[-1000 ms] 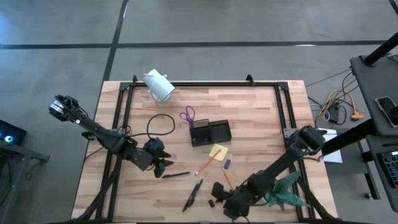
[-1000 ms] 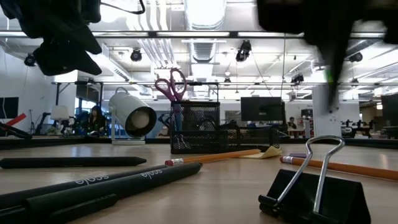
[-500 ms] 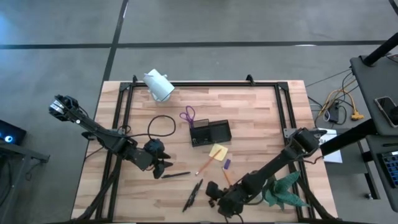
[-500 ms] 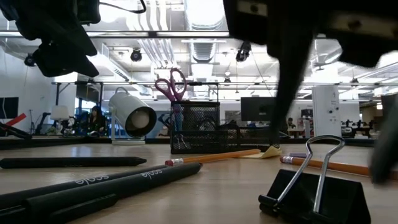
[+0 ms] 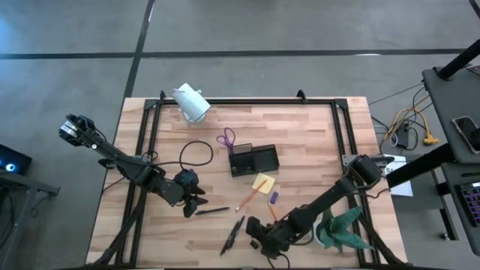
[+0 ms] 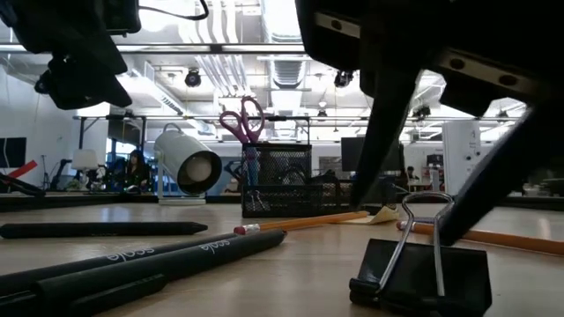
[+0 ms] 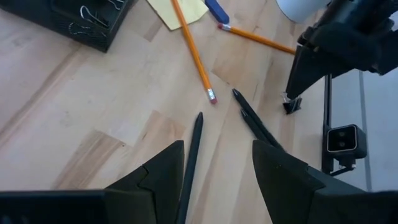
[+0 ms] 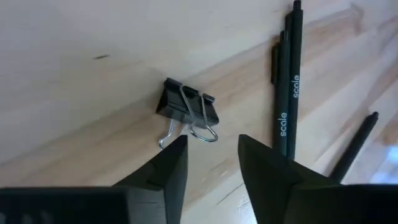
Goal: Pick and place office supplies into organizer
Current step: Put the black binder clip into the black desk organizer
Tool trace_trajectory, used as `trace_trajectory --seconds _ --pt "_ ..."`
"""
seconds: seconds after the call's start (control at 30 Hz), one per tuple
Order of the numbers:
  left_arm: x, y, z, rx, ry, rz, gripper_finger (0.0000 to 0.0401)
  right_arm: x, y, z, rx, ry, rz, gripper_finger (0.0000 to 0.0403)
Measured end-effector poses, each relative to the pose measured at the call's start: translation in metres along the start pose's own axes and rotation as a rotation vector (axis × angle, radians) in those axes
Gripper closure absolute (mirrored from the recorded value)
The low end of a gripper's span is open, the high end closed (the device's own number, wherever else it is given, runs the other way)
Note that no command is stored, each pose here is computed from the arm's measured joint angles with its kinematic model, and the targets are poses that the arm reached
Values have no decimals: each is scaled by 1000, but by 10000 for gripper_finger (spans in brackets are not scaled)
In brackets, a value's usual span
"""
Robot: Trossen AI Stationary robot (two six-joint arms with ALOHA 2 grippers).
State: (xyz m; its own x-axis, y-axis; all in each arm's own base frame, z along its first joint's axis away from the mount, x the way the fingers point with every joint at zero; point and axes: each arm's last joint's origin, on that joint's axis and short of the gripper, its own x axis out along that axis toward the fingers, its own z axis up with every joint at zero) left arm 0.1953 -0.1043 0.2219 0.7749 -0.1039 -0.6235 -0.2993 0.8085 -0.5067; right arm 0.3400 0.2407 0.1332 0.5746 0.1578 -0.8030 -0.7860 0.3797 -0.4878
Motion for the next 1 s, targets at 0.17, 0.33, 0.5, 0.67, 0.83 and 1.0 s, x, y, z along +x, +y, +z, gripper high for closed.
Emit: trace_trajectory --seconds 0.17,0.33,0.5,0.67,0.83,1.0 --pt "0 0 0 -2 -2 -2 228 -6 -3 3 32 1 -21 285" --pt "0 0 0 -3 -3 -4 228 -17 -3 0 177 63 -12 279" --pt "0 -1 0 -4 -6 -6 228 -30 -6 -3 556 98 54 263" --pt "0 -1 0 -4 -5 -6 228 -36 -22 -8 1135 58 244 253" --pt "0 -1 0 18 11 -15 228 -32 -36 -7 1452 -26 328 256" --pt "0 -1 0 32 18 -19 228 -28 -43 -13 1616 -9 327 259"
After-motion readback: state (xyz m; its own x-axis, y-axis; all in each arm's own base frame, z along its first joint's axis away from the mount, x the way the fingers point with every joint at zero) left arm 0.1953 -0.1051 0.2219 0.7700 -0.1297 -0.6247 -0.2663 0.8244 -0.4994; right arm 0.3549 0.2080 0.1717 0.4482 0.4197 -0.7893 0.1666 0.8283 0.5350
